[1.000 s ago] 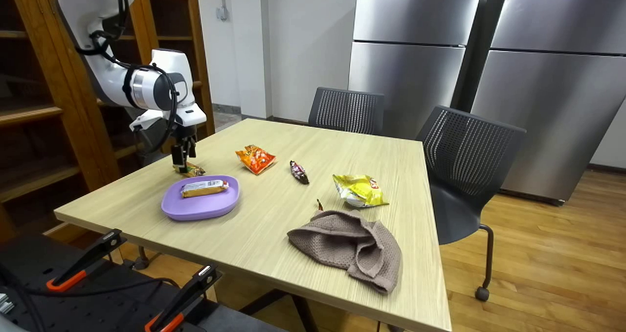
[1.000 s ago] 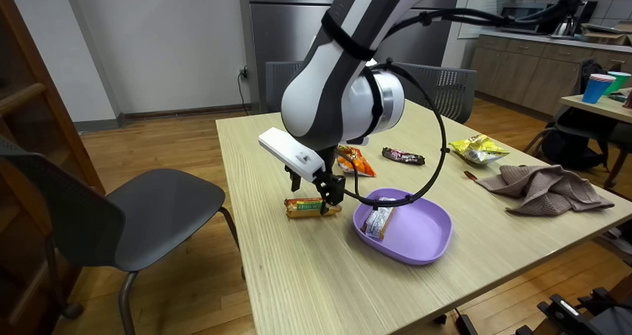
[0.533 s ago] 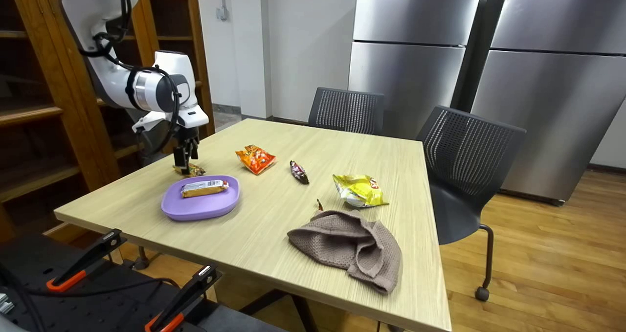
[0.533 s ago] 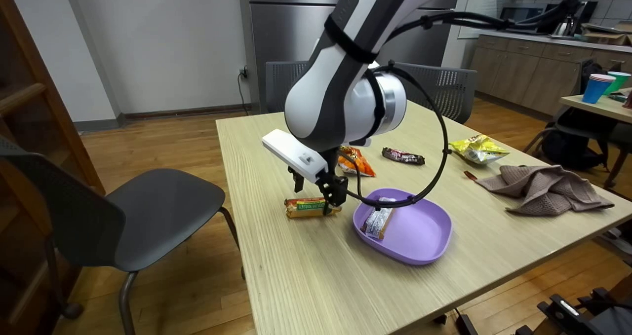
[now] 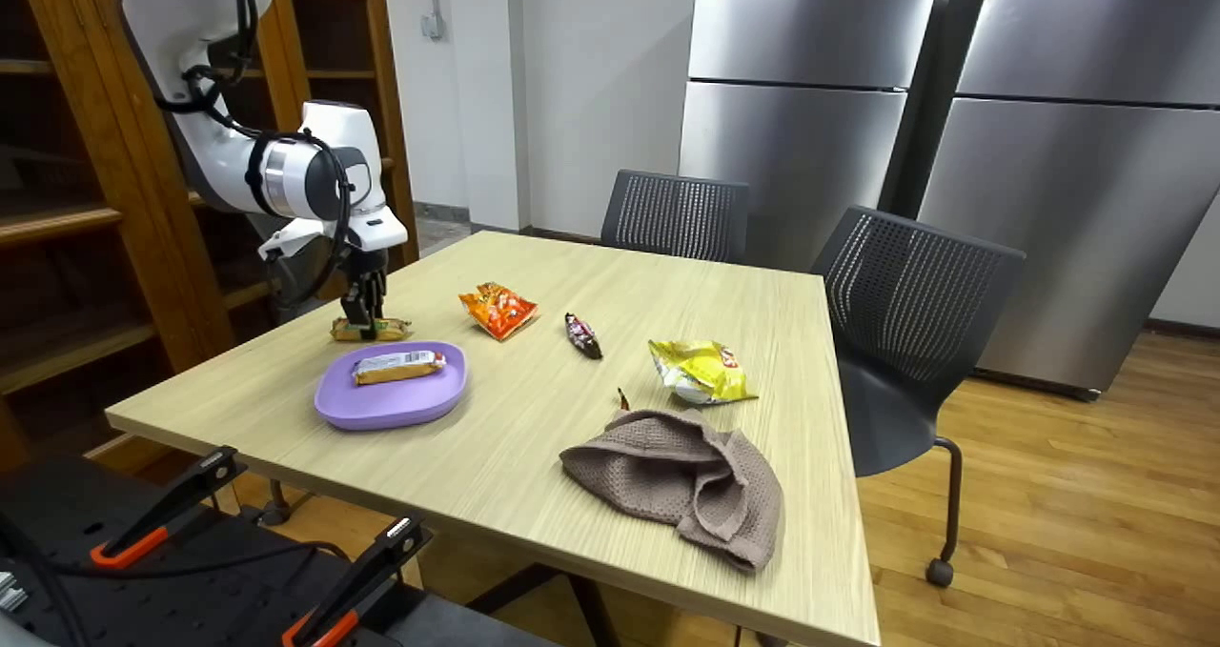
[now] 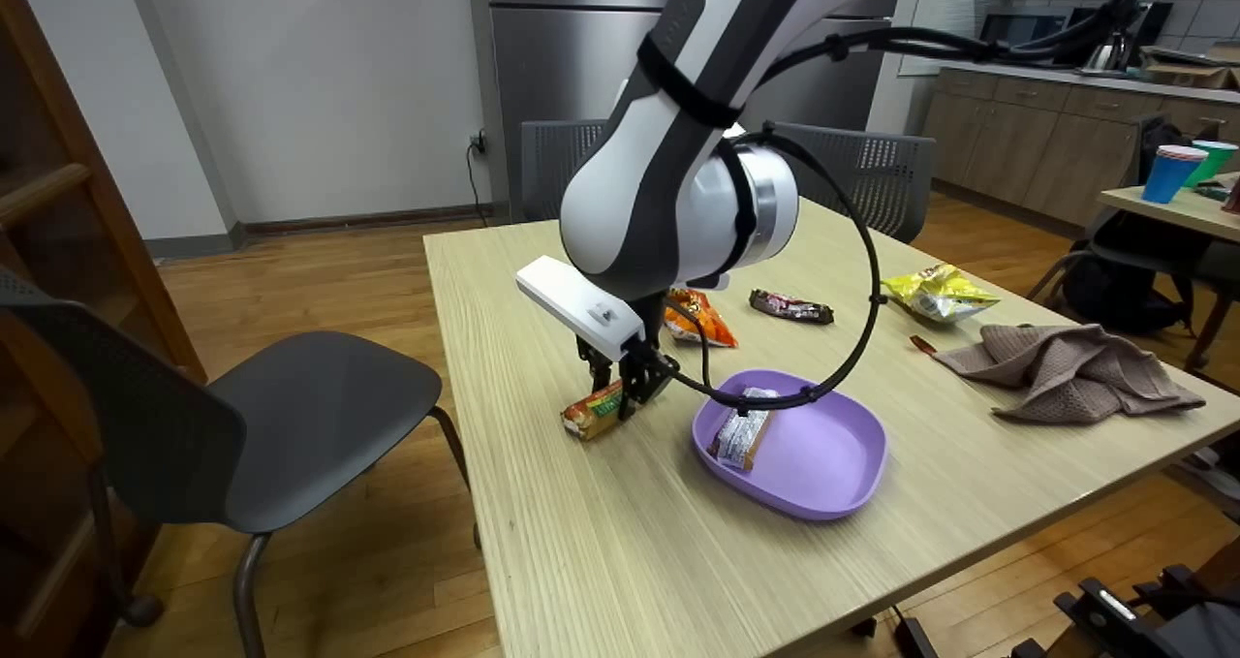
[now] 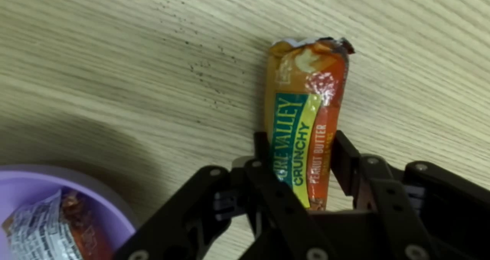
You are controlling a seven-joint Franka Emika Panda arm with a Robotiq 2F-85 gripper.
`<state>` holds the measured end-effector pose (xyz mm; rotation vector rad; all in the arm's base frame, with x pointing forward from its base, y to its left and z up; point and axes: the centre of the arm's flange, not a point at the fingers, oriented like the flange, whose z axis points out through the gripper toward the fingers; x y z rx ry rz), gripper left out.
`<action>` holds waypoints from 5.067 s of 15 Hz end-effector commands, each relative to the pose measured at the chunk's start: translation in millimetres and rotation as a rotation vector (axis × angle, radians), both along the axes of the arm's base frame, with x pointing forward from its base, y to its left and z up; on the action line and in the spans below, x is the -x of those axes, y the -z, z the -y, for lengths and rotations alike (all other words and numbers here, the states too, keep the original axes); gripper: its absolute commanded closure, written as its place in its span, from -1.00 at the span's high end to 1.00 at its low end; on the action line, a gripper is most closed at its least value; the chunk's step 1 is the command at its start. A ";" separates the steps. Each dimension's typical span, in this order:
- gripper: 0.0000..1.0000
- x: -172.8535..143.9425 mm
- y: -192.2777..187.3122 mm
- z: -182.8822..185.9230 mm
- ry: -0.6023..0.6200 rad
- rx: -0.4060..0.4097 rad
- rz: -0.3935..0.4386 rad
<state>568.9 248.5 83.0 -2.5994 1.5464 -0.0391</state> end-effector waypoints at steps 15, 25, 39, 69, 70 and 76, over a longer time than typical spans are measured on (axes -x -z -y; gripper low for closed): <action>-0.67 -3.1 -48.2 21.2 -0.062 0.000 -0.001; -0.67 16.0 -70.5 59.9 -0.090 0.034 -0.097; -0.67 69.7 -66.9 111.6 -0.049 0.078 -0.205; -0.67 73.1 -23.8 138.2 -0.127 0.025 -0.235; -0.67 71.9 -23.3 137.1 -0.130 0.025 -0.234; 0.33 67.7 -24.6 134.1 -0.144 0.022 -0.235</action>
